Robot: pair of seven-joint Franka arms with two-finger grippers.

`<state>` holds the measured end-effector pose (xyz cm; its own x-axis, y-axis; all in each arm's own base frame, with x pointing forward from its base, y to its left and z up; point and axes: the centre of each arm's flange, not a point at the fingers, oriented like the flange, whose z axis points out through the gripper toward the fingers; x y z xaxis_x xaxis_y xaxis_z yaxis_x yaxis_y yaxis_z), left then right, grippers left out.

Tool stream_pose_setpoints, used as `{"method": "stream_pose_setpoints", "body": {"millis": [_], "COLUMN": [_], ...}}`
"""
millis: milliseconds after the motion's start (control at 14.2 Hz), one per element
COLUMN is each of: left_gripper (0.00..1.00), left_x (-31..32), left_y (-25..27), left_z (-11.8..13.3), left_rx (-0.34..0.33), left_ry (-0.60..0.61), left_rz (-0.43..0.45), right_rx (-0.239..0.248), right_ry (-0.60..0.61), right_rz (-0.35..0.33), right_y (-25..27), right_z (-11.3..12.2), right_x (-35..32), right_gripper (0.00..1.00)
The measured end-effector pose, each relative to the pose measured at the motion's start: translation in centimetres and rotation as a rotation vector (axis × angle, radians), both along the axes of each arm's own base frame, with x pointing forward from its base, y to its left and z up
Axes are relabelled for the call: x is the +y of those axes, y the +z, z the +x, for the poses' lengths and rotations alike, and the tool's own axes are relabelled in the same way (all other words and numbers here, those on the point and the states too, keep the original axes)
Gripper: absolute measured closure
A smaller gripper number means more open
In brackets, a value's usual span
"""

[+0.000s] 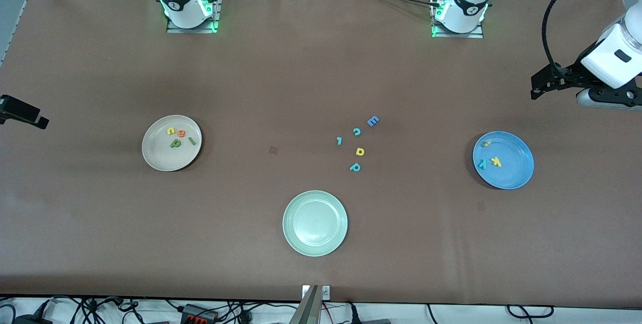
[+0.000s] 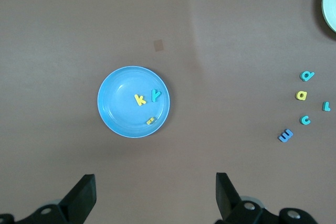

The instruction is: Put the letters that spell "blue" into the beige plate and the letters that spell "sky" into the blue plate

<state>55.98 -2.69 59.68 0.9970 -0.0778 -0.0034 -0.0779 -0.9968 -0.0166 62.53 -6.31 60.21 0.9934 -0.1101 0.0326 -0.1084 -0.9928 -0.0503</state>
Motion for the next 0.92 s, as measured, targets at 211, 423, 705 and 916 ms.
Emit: {"method": "stream_pose_setpoints", "body": {"millis": [211,423,705,916], "left_gripper": [0.0,0.0,0.0,0.0], "left_x": [0.0,0.0,0.0,0.0], "left_y": [0.0,0.0,0.0,0.0], "left_z": [0.0,0.0,0.0,0.0], "left_rx": [0.0,0.001,0.001,0.001], "left_ry": [0.0,0.0,0.0,0.001], "left_rz": [0.0,0.0,0.0,0.0], "right_rx": [0.037,0.068,0.051,0.06], "right_ry": [0.021,0.028,0.039,0.055], "right_rz": [-0.013,-0.023,-0.032,-0.057], "right_y": [-0.2,-0.9,-2.5,-2.9], "right_z": [-0.5,-2.0,-4.2,-5.2], "right_x": [1.0,1.2,1.6,2.1], "right_gripper": [0.0,0.0,0.0,0.0]}}
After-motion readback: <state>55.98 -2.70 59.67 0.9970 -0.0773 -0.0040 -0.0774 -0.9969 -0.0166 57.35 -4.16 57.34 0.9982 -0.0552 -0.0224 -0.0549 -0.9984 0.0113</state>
